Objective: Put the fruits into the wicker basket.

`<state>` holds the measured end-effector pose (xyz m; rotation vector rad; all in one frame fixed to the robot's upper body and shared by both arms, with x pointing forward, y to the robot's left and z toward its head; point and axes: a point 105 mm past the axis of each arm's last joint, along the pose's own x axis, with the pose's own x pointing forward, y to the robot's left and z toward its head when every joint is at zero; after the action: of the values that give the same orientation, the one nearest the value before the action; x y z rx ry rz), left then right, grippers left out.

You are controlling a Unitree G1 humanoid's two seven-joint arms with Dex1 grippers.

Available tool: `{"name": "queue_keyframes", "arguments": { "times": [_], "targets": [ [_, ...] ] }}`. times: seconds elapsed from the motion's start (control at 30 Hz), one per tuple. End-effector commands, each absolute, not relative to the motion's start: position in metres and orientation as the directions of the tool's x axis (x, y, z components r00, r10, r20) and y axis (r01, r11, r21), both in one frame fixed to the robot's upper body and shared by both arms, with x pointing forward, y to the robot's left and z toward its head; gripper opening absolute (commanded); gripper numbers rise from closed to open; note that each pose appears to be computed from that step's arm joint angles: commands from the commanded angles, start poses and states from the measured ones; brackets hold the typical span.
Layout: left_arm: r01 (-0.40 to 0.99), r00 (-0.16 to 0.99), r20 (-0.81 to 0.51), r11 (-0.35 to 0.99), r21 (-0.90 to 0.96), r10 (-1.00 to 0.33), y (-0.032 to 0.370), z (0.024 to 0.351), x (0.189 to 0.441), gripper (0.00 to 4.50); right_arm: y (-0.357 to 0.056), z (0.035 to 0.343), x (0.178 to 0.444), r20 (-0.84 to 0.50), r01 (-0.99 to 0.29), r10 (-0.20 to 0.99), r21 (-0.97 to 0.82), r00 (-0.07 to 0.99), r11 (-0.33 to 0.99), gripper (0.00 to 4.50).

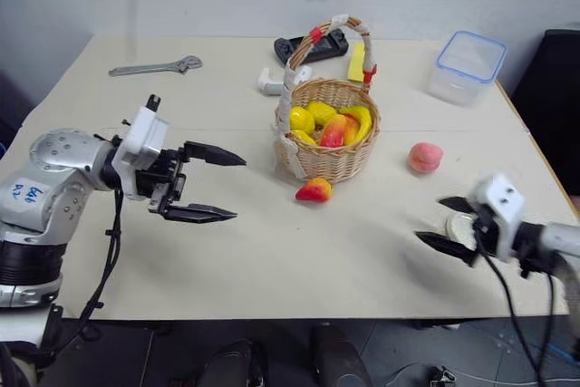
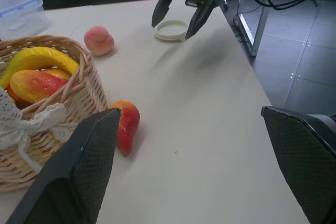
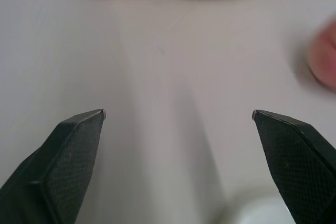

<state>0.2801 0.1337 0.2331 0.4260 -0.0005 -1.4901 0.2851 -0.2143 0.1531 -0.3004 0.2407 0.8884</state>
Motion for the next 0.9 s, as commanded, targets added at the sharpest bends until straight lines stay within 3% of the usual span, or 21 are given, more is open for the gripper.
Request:
{"name": "queue_keyframes", "arguments": {
  "times": [0.03, 0.27, 0.53, 0.77, 0.9],
  "targets": [
    [0.951, 0.132, -0.263, 0.046, 0.307, -0.956, 0.139, 0.239, 0.277, 4.5, -0.158, 0.146, 0.297, -0.303, -0.843, 0.787, -0.143, 0.537, 0.519, 4.44],
    [0.945, 0.155, -0.278, 0.06, 0.322, -0.948, 0.141, 0.242, 0.273, 4.5, -0.12, 0.129, 0.342, -0.288, -0.786, 0.733, -0.152, 0.616, 0.6, 4.44],
    [0.942, 0.167, -0.298, 0.062, 0.33, -0.94, 0.142, 0.24, 0.27, 4.5, -0.079, 0.137, 0.354, -0.226, -0.805, 0.773, -0.124, 0.593, 0.581, 4.44],
    [0.934, 0.188, -0.29, 0.08, 0.347, -0.938, 0.143, 0.245, 0.274, 4.5, -0.078, 0.142, 0.337, -0.201, -0.829, 0.805, -0.103, 0.559, 0.55, 2.12],
    [0.933, 0.188, -0.283, 0.081, 0.349, -0.941, 0.141, 0.245, 0.275, 4.5, -0.084, 0.163, 0.314, -0.144, -0.869, 0.857, -0.085, 0.494, 0.487, 1.95]
  ]
}}
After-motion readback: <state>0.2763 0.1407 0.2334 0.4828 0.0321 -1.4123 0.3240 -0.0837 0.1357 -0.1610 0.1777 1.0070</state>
